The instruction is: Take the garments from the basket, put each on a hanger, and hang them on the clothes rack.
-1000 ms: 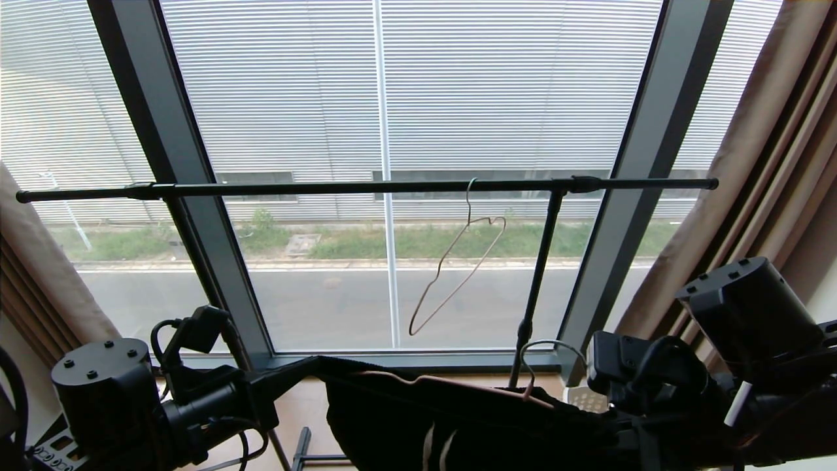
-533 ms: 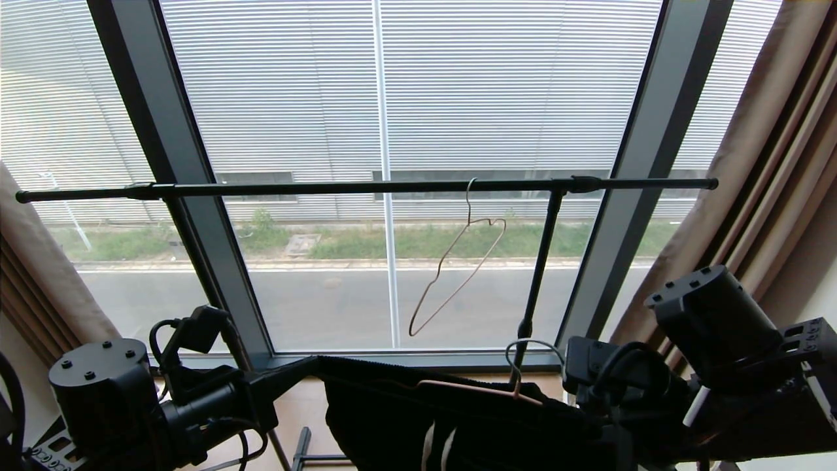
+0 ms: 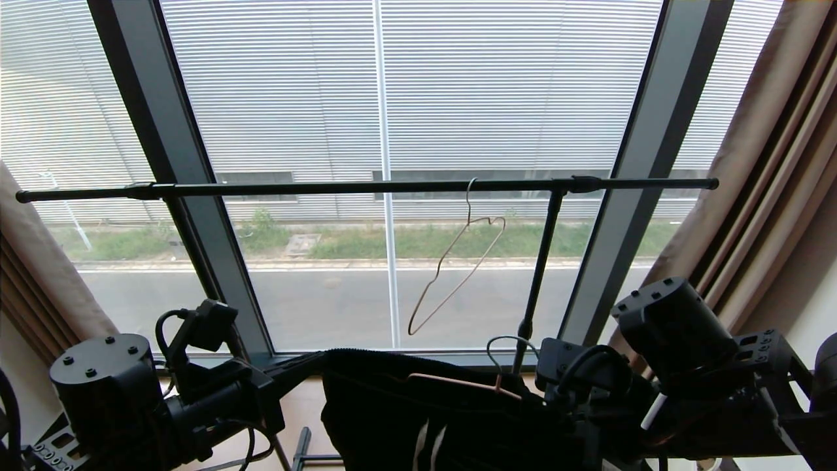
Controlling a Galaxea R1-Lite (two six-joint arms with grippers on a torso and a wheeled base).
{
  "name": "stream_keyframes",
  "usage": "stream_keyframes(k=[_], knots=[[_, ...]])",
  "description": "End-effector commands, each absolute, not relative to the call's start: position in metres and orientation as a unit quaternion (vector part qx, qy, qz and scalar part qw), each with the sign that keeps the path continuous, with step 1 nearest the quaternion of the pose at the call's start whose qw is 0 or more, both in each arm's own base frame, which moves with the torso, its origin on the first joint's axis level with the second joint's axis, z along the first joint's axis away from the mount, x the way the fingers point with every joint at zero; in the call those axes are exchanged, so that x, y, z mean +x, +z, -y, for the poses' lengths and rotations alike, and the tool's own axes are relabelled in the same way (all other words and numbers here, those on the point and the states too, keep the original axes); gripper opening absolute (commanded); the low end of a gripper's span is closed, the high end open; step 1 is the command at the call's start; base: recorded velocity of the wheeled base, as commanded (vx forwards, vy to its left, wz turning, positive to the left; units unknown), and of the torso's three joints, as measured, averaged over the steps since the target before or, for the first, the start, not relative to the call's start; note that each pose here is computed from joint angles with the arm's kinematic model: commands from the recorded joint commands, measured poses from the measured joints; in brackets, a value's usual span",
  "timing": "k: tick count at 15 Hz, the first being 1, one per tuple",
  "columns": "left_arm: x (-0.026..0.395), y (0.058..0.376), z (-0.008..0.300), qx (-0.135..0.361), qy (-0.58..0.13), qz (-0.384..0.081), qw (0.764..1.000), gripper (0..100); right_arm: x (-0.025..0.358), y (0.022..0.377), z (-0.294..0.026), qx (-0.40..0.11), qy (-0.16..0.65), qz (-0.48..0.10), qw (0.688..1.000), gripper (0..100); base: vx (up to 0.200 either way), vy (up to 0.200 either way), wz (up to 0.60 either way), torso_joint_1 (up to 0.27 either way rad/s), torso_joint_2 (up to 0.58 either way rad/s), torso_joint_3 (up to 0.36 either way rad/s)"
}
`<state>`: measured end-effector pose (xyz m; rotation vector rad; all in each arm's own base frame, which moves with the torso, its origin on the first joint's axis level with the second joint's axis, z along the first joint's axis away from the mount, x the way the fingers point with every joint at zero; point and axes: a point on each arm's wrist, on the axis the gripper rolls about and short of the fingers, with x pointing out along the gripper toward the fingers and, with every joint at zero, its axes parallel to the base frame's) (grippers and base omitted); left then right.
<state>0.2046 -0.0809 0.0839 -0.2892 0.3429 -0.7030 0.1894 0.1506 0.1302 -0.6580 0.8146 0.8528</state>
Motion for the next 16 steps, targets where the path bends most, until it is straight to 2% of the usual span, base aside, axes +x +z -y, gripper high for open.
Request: stream_keyframes(k=[1, 2, 6, 9, 16], knots=[[0.209, 0.089, 0.086, -0.128, -0.352, -0.158, 0.913, 0, 0.189, 0.128, -0.153, -0.309, 0.394, -0.380, 0.778, 0, 0.000, 0.000, 0.00, 0.000, 0.00, 0.000], [0.211, 0.094, 0.088, -0.104, -0.353, -0.168, 0.914, 0, 0.187, 0.129, -0.155, -0.312, 0.397, -0.376, 0.777, 0, 0.000, 0.000, 0.00, 0.000, 0.00, 0.000], [0.210, 0.134, 0.100, -0.084, -0.374, -0.187, 0.905, 0, 0.188, 0.130, -0.159, -0.310, 0.400, -0.359, 0.784, 0, 0.000, 0.000, 0.00, 0.000, 0.00, 0.000], [0.207, 0.152, 0.112, -0.065, -0.386, -0.202, 0.898, 0, 0.189, 0.130, -0.159, -0.309, 0.395, -0.348, 0.792, 0, 0.000, 0.000, 0.00, 0.000, 0.00, 0.000], [0.202, 0.170, 0.143, -0.034, -0.396, -0.224, 0.890, 0, 0.190, 0.129, -0.159, -0.303, 0.367, -0.355, 0.805, 0, 0.000, 0.000, 0.00, 0.000, 0.00, 0.000]])
